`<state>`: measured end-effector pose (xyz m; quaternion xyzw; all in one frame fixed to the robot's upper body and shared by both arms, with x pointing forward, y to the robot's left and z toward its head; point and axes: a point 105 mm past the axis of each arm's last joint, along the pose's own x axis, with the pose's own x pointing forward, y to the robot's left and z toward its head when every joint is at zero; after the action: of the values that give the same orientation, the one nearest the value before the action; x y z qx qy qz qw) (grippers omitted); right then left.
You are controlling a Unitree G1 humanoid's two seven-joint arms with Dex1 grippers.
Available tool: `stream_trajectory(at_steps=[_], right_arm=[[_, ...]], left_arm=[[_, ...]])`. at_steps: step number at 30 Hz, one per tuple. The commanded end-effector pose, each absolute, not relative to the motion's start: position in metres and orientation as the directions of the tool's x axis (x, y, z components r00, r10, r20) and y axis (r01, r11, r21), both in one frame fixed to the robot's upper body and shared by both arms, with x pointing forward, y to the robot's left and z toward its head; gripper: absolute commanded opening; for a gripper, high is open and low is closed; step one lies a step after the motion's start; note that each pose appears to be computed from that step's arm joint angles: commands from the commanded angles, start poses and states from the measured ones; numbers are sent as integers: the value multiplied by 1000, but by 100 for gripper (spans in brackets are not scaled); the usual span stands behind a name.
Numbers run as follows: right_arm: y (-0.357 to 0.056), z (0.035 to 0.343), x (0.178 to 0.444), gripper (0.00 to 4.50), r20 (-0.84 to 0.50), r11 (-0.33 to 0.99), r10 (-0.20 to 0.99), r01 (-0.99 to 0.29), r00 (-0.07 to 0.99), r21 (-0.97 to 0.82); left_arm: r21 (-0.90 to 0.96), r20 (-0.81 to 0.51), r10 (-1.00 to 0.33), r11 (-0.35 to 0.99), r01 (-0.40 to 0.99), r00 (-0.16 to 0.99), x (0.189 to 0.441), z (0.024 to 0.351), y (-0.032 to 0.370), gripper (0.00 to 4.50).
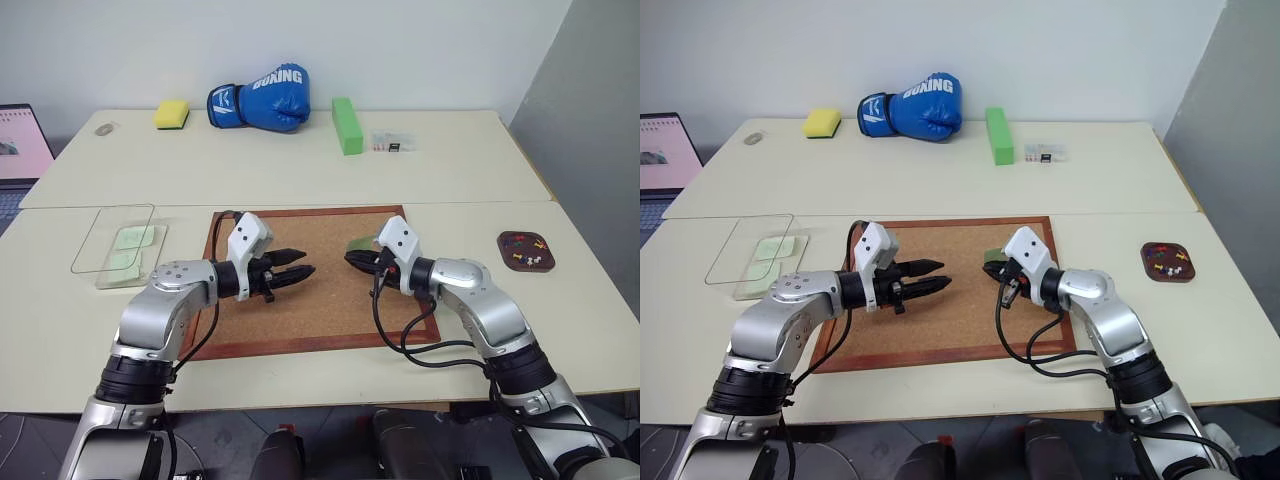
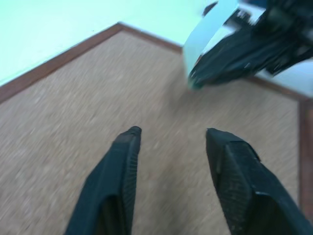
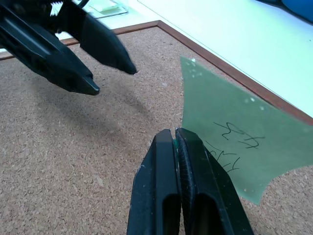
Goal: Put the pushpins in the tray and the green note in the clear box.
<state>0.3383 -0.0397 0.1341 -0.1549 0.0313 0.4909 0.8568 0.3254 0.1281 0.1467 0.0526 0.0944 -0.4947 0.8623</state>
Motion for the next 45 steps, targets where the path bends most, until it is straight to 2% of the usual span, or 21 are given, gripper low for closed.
stream_trajectory(at_steps=[1, 2, 7, 12, 16, 23, 30, 42, 45], right_arm=[[-29, 150, 332, 0, -151, 437, 859, -856, 488, -277], [-28, 150, 331, 0, -150, 434, 862, -857, 485, -276], [-21, 152, 327, 0, -142, 419, 872, -865, 468, -275], [-14, 157, 322, 0, -130, 402, 883, -870, 451, -285], [-4, 162, 314, 0, -115, 378, 899, -880, 423, -288], [-2, 165, 312, 0, -110, 374, 901, -881, 419, -290], [-2, 166, 312, 0, -106, 375, 902, -880, 419, -293], [-1, 168, 313, 0, -99, 374, 903, -879, 417, -295], [-1, 169, 312, 0, -97, 375, 903, -878, 418, -297]], left_arm=[[24, -87, -872, 481, 876, 481, 325, 178, 111, 319], [18, -73, -878, 473, 881, 473, 325, 181, 108, 339], [23, -63, -886, 459, 888, 459, 326, 182, 96, 339], [49, -98, -884, 454, 889, 457, 331, 171, 88, 339], [39, -65, -889, 452, 891, 454, 336, 174, 77, 339], [48, -69, -878, 472, 881, 474, 343, 175, 81, 339], [46, -82, -878, 470, 881, 472, 342, 173, 86, 239], [50, -96, -874, 473, 880, 476, 343, 171, 88, 11], [52, -108, -872, 475, 878, 478, 343, 167, 90, 0]])
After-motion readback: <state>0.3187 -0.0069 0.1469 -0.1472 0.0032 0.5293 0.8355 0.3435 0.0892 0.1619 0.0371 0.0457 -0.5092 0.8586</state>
